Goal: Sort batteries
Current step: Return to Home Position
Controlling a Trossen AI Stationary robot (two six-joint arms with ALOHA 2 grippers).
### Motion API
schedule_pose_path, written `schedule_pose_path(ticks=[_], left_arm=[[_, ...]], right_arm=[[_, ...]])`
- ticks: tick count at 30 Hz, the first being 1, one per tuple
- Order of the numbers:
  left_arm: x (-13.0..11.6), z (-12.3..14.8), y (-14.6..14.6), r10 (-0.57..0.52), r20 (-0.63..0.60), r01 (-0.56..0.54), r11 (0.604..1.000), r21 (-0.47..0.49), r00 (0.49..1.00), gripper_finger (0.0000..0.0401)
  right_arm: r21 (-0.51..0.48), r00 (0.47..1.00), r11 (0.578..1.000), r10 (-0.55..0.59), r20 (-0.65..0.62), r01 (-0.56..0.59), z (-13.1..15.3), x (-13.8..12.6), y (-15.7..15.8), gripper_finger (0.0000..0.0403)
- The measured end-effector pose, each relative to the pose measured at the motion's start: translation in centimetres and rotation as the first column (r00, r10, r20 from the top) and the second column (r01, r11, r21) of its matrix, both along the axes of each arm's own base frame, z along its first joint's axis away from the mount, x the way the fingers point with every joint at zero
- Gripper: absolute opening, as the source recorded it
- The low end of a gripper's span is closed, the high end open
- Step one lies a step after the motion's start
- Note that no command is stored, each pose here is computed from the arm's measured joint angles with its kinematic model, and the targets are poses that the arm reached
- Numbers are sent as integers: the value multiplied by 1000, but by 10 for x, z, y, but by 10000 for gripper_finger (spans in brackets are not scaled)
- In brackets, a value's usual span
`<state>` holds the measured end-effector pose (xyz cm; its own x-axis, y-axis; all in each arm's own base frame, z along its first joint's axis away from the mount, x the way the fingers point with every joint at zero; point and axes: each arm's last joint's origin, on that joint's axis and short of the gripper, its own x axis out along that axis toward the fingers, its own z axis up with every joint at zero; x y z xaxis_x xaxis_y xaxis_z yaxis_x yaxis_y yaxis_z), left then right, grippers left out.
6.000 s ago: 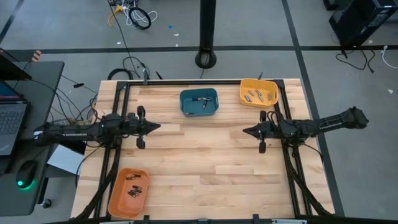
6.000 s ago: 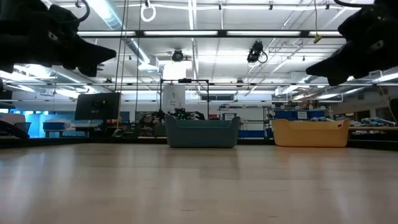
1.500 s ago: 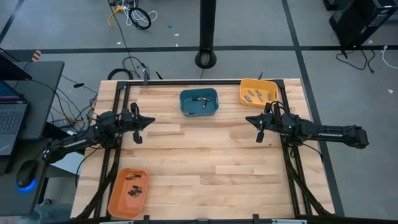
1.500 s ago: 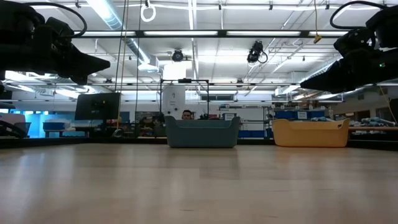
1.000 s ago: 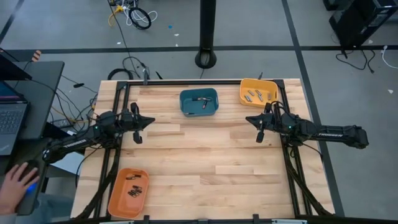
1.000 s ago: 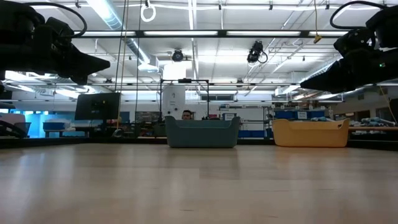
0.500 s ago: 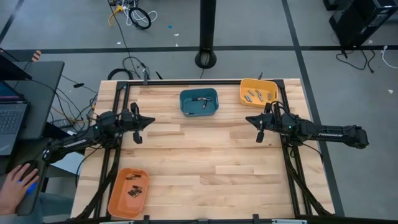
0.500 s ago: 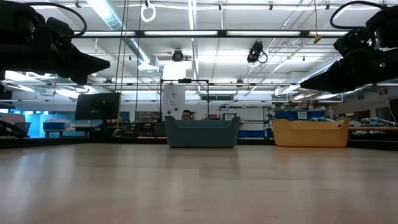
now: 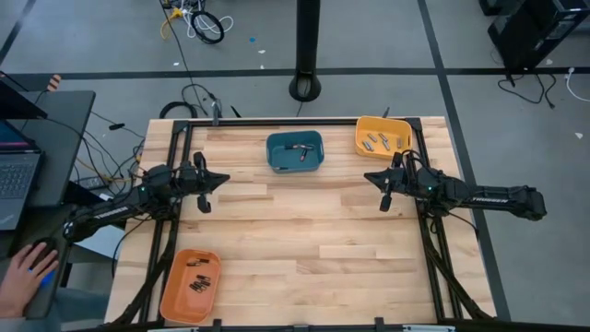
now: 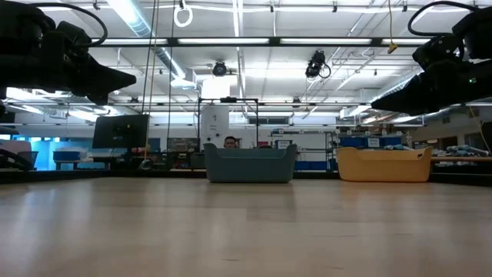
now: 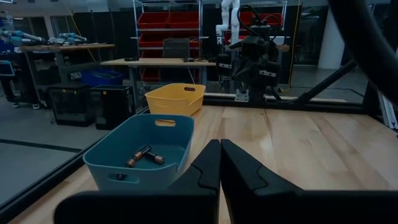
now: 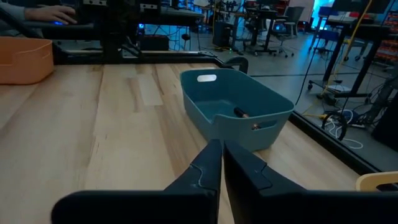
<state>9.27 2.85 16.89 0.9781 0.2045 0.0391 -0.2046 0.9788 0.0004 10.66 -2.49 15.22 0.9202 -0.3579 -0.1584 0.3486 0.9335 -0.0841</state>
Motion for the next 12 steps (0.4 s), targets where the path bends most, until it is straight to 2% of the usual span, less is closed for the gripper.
schedule_pose_path(ticks=[12], left_arm=[[0, 0, 0, 0, -1, 0, 1000, 0, 1000, 17]], right_arm=[[0, 1000, 1000, 0, 0, 0, 0, 0, 0, 28]])
